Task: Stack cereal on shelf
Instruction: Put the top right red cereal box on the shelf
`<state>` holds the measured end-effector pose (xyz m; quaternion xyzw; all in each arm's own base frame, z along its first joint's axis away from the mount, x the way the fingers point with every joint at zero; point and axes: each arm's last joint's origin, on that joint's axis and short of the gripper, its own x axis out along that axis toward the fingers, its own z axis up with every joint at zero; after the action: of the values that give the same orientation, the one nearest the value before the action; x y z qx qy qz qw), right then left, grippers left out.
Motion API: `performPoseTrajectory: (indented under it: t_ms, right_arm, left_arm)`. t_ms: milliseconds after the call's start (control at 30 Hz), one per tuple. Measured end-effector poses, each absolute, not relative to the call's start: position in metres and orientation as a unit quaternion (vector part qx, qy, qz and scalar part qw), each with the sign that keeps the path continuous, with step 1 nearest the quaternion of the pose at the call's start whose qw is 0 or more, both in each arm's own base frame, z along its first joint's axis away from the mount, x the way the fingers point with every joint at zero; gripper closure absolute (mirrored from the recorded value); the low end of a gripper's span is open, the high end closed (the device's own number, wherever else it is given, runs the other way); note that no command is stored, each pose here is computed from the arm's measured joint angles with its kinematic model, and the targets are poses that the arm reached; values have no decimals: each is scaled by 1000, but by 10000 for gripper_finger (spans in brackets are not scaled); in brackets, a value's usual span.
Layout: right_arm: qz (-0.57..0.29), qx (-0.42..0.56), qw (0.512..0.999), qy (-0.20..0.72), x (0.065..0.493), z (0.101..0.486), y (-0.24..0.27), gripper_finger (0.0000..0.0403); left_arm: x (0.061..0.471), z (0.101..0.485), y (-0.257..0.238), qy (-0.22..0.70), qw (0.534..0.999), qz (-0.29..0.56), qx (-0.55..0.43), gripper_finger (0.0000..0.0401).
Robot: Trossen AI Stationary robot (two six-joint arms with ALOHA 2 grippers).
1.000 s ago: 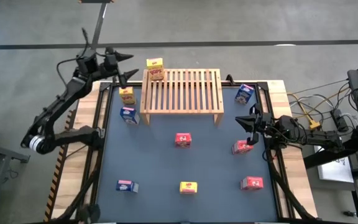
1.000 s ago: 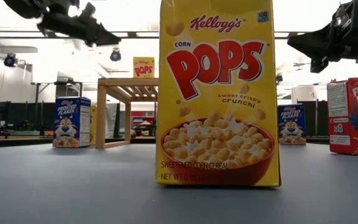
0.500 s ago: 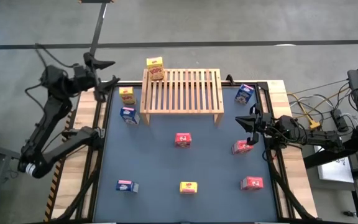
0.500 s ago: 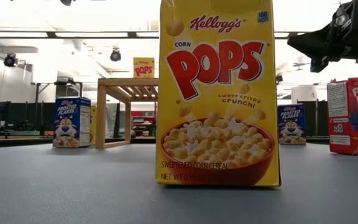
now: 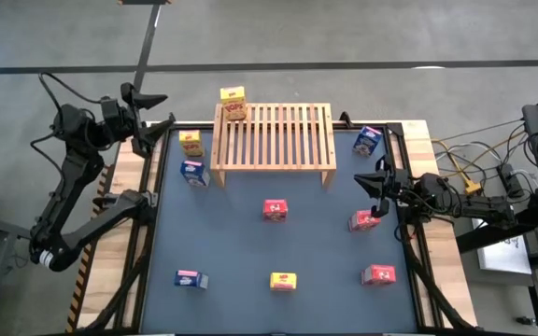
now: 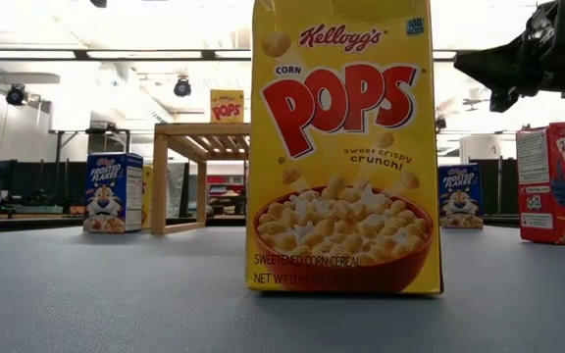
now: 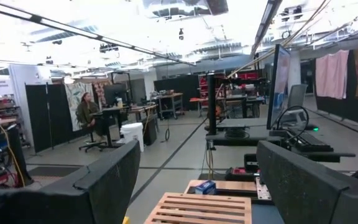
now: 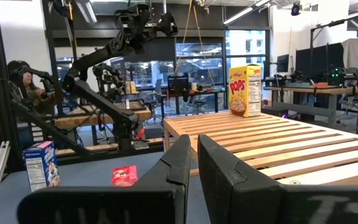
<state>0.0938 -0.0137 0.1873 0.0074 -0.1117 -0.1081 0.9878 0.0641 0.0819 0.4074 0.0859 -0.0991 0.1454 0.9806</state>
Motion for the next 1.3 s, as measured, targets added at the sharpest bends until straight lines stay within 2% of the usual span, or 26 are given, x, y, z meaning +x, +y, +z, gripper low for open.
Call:
performPoseTrajectory:
  t_ms: [800, 867, 1033, 1300]
  right_arm:
    - [-119, 14, 986, -112, 94, 187, -14, 380]
    - [-119, 14, 986, -112, 94, 187, -14, 380]
    - [-119, 15, 986, -112, 94, 187, -14, 380]
    - [-115, 48, 984, -126, 92, 199, -14, 380]
  left_arm:
    - [83, 393, 120, -59, 987, 149, 29, 97]
    - [86, 393, 127, -62, 986, 153, 40, 97]
    - [92, 393, 137, -79, 986, 147, -6, 97]
    - [98, 406, 124, -123, 986, 103, 40, 97]
